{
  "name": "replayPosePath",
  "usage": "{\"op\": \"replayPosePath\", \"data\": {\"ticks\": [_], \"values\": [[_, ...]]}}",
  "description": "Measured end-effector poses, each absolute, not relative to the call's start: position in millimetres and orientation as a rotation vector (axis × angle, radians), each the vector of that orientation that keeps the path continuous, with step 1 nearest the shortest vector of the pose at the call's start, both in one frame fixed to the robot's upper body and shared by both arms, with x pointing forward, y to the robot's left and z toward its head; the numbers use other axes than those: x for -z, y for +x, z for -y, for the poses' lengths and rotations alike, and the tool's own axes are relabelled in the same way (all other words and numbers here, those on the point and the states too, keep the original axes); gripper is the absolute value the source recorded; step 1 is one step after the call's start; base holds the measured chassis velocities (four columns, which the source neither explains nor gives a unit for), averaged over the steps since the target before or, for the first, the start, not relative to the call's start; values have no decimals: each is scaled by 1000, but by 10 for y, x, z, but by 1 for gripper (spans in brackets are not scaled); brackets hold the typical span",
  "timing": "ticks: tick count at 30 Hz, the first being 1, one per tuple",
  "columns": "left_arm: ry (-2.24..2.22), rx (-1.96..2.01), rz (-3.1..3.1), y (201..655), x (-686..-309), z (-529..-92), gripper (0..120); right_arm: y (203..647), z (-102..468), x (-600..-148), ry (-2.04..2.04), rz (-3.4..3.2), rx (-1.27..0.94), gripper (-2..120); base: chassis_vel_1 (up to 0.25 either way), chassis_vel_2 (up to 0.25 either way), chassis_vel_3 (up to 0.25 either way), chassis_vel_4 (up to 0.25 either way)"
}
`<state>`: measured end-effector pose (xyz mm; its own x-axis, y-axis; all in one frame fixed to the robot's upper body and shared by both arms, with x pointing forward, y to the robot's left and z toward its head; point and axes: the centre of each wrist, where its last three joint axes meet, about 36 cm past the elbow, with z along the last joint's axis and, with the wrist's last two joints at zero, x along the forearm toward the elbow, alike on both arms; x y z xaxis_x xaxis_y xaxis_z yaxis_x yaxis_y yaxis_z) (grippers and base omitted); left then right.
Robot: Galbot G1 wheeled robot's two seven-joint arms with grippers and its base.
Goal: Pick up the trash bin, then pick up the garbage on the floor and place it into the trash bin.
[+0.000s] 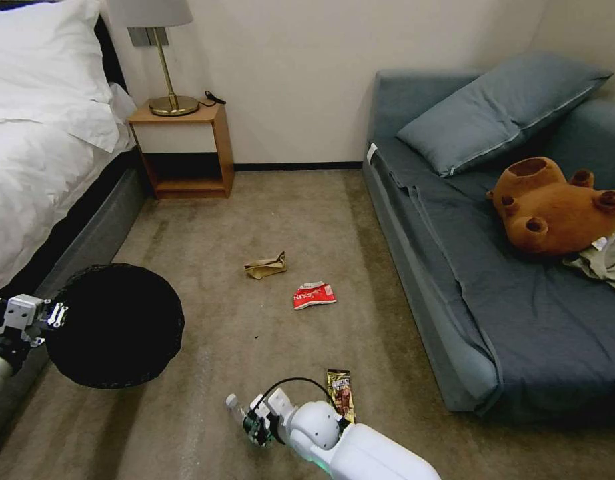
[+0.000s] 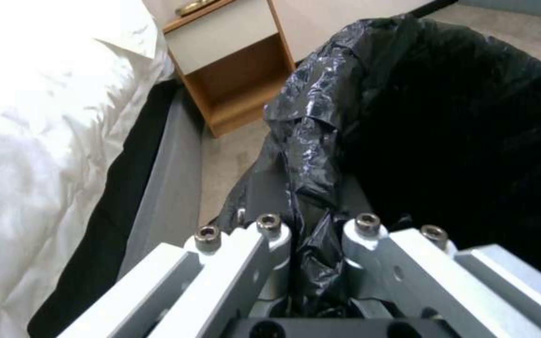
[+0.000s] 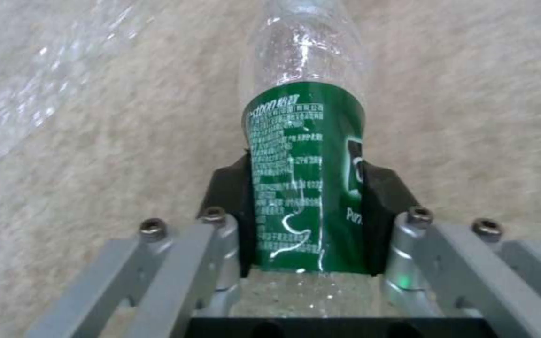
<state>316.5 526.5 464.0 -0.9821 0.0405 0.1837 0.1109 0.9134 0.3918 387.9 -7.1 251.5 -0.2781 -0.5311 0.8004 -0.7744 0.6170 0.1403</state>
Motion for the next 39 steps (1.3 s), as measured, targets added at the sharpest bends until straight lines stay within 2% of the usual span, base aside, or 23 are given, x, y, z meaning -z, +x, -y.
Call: {"op": "replayPosePath", "data": {"ticks": [5, 18, 20, 21, 23, 24, 26, 27, 30, 32, 33, 35, 39], "values": [[-125, 610, 2907, 3151, -4619, -5263, 4, 4064, 206, -2646, 1003, 2011, -328, 16, 0, 0, 0, 0], [-158, 613, 2912, 3188, -4540, -5176, 4, 4433, 626, -3072, 938, 2139, -246, 16, 0, 0, 0, 0], [-172, 616, 2915, 3209, -4502, -5140, 4, 4560, 831, -3386, 922, 2197, -162, 16, 0, 0, 0, 0], [-172, 616, 2915, 3209, -4502, -5140, 4, 4560, 831, -3386, 922, 2197, -162, 16, 0, 0, 0, 0], [-192, 614, 2919, 3241, -4444, -5071, 4, 4640, 1029, -3865, 945, 2269, -64, 16, 0, 0, 0, 0], [-192, 614, 2919, 3241, -4444, -5071, 4, 4640, 1029, -3865, 945, 2269, -64, 16, 0, 0, 0, 0], [-204, 610, 2919, 3261, -4408, -5023, 4, 4660, 1130, -4151, 971, 2303, -10, 16, 0, 0, 0, 0], [-217, 602, 2925, 3282, -4380, -4959, 4, 4679, 1223, -4479, 1008, 2341, 45, 16, 0, 0, 0, 0], [-228, 595, 2931, 3299, -4367, -4904, 4, 4695, 1268, -4726, 1043, 2368, 100, 16, 0, 0, 0, 0], [-243, 584, 2939, 3321, -4338, -4814, 4, 4697, 1321, -5132, 1116, 2420, 206, 16, 0, 0, 0, 0], [-243, 584, 2939, 3321, -4338, -4814, 4, 4697, 1321, -5132, 1116, 2420, 206, 16, 0, 0, 0, 0], [-263, 576, 2951, 3330, -4327, -4691, 4, 4606, 1310, -5452, 1222, 2443, 266, 16, 0, 0, 0, 0], [-275, 566, 2968, 3326, -4338, -4589, 4, 4532, 1226, -5606, 1323, 2438, 300, 16, 0, 0, 0, 0]]}}
